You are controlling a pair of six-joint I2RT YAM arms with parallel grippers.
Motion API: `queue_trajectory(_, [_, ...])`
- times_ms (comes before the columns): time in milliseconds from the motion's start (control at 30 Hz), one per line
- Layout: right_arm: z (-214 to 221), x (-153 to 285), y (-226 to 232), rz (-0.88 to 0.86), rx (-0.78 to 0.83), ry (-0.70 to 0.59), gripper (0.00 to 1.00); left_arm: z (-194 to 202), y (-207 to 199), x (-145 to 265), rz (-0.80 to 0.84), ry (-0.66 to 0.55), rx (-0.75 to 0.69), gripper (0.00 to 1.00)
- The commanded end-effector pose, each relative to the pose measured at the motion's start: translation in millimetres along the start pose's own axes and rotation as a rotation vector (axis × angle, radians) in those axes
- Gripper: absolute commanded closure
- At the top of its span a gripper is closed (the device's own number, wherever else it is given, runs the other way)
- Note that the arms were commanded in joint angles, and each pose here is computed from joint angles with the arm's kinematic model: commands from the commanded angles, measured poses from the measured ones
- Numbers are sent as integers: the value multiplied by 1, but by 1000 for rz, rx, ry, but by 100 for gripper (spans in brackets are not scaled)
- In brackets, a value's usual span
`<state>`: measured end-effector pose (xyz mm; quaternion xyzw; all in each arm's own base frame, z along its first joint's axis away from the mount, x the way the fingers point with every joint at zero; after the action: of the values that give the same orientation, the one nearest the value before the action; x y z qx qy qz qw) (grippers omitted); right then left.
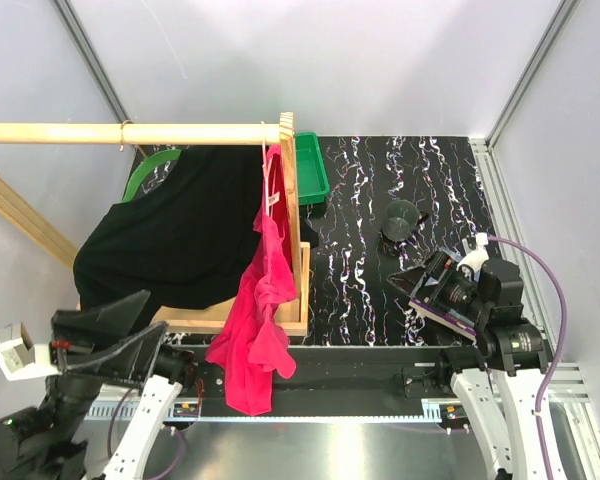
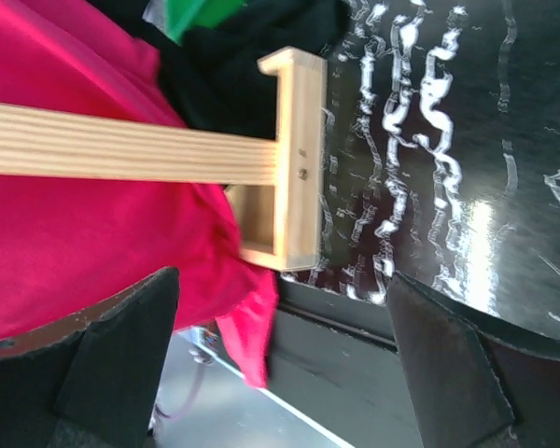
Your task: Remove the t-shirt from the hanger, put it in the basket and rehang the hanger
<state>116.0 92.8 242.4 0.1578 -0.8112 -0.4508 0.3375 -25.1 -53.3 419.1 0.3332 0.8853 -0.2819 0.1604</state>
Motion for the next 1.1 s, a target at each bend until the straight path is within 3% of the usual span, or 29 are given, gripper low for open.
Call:
queue_trajectory(0, [2,18,-2,84,127,16,0,17,8,34,-108,148,-51,1])
queue_trajectory(300, [-2,49,59,-142,264,73,0,36,18,6,-99,362,88,1])
queue_trajectory(500, [-21,56,100,-221,284,95,0,40,22,8,-129,350,119,1])
queue_trajectory(767, [-39,33,109,-226,268,137,0,42,20,13,-116,346,147,1])
queue_trajectory(1033, [-9,-16,121,-189,322,277,0,39,16,15,-112,338,157,1])
queue_trajectory(1067, [-9,-18,124,-172,337,245,0,39,17,16,-115,338,158,1])
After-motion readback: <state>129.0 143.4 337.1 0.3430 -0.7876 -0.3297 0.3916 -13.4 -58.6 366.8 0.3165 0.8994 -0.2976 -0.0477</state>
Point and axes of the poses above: each gripper's point midway between its finger pads, its own x axis back along the fingers, its own y axis along the line the jaws close on, z = x × y, the point moved 6 cm from there along x, back along the fingers, and after that the axes turned 7 degrees about -x, right-handed, at the moved point
